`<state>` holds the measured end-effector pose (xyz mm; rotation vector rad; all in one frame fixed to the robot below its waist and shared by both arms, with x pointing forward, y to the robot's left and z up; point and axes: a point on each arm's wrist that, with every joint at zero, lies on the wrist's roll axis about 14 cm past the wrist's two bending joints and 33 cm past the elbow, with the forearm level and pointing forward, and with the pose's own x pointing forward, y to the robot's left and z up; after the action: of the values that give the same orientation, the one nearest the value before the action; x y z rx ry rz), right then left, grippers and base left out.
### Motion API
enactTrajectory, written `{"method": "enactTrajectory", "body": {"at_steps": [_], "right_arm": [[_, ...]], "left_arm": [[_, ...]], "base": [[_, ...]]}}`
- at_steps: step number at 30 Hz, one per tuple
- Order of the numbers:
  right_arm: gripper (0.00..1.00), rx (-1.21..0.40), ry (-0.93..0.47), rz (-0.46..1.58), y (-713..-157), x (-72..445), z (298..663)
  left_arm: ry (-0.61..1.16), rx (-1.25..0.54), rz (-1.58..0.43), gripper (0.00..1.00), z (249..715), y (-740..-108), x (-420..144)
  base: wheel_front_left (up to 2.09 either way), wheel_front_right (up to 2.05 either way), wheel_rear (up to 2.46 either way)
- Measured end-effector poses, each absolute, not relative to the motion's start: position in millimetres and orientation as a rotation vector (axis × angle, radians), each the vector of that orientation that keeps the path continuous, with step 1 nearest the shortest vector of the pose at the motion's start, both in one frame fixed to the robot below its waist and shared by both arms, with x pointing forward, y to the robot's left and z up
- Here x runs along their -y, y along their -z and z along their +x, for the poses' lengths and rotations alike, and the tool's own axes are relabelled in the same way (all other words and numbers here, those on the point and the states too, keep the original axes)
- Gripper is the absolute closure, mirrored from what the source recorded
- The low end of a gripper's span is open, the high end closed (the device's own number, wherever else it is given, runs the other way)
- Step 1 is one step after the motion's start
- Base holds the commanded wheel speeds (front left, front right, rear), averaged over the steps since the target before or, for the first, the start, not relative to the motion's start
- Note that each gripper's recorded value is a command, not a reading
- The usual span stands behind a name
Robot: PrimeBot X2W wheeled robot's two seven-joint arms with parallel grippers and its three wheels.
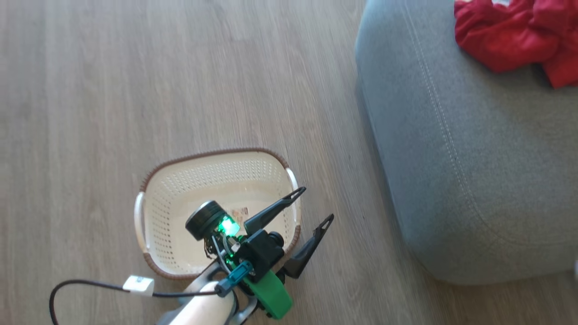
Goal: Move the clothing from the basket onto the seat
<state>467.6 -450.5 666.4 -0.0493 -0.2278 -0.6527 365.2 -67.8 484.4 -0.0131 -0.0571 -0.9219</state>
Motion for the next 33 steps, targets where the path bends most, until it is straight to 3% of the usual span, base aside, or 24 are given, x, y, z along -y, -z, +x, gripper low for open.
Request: {"method": "enactTrajectory", "body": {"at_steps": [10,16,24,33], "right_arm": [[0.00,0.488,0.388,-0.109,-732.3,367.7,461.3],[0.00,0.591,0.200,-0.135,-740.0,311.8,454.3],[0.00,0.555,-0.069,-0.017,-694.8,222.6,451.0],[0.00,0.394,-0.218,0.132,-620.2,154.2,441.2]], "left_arm": [[0.765,0.144,-0.003,0.00,371.7,-519.5,39.8],[0.628,0.208,-0.005,0.00,382.1,-544.0,6.8],[0.326,0.214,-0.018,0.00,392.3,-550.9,-71.3],[-0.013,0.213,-0.034,0.00,385.0,-552.6,-161.4]], "base": [[0.00,0.00,0.00],[0.00,0.00,0.00],[0.00,0.00,0.00],[0.00,0.00,0.00]]}}
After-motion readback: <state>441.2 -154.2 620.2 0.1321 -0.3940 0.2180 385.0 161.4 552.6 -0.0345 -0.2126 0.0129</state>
